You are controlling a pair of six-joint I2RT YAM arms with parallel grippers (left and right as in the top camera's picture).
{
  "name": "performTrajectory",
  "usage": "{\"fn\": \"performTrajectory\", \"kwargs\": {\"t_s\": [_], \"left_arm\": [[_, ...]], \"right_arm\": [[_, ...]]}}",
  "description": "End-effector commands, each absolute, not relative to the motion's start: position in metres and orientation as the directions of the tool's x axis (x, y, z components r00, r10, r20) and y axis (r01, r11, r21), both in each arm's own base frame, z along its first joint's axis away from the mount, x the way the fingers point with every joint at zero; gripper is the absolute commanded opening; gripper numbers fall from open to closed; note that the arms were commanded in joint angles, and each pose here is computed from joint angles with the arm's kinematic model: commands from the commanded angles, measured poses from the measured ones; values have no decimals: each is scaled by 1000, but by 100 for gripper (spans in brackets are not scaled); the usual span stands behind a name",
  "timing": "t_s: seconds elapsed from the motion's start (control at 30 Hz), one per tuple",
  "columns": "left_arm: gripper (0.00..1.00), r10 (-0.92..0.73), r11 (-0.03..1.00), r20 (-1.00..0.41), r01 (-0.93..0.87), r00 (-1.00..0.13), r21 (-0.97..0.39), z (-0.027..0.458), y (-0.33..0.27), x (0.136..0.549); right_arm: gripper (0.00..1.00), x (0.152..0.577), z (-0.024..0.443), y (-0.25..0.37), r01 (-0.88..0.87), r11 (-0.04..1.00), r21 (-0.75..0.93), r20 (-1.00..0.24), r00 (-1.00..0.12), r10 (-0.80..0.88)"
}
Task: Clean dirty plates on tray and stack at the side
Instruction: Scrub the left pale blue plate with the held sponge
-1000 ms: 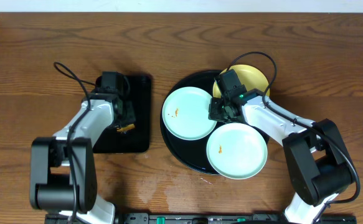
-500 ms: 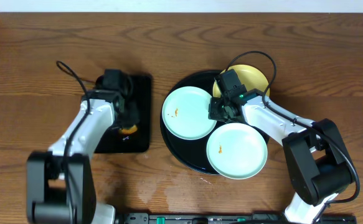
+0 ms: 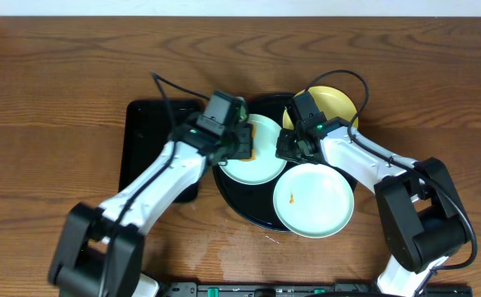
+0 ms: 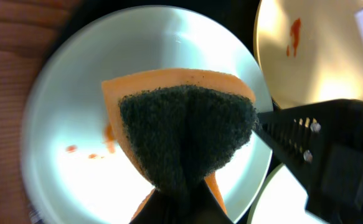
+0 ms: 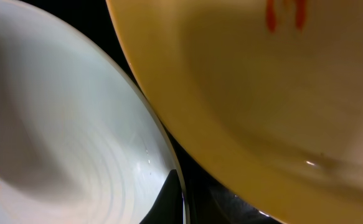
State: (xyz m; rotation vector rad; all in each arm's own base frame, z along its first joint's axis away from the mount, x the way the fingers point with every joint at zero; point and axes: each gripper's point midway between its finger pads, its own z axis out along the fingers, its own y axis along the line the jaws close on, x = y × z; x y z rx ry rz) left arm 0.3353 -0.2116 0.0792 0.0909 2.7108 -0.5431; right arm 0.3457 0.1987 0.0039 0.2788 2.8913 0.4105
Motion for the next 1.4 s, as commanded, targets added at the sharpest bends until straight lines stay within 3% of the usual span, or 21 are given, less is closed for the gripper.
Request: {"fn": "performTrajectory", "kwargs": {"t_s": [0.0, 0.2, 0.47, 0.87, 1.13, 1.37], "left_arm": [[7, -40, 909, -309, 94, -950, -407, 57, -234, 335], [8, -43, 930, -245, 51, -969, -365, 13, -235, 333], [7, -59, 998, -419, -64, -906, -2, 4, -168, 363], [7, 201, 911, -538, -46, -819, 411, 35, -123, 382], [7, 236, 903, -569, -39, -788, 428, 75, -138, 393], [7, 74, 952, -611, -126, -788, 278, 126, -118, 386]], "right_arm": [[1, 339, -3, 198, 212, 941, 266, -147, -955, 257], [1, 337, -4, 197, 219, 940, 260, -139, -955, 261], [1, 337, -4, 197, 220, 940, 260, -138, -955, 261], [1, 336, -4, 197, 228, 939, 258, -132, -954, 268], [1, 336, -4, 197, 228, 939, 257, -131, -955, 267], [1, 336, -4, 197, 215, 942, 258, -136, -957, 256]]}}
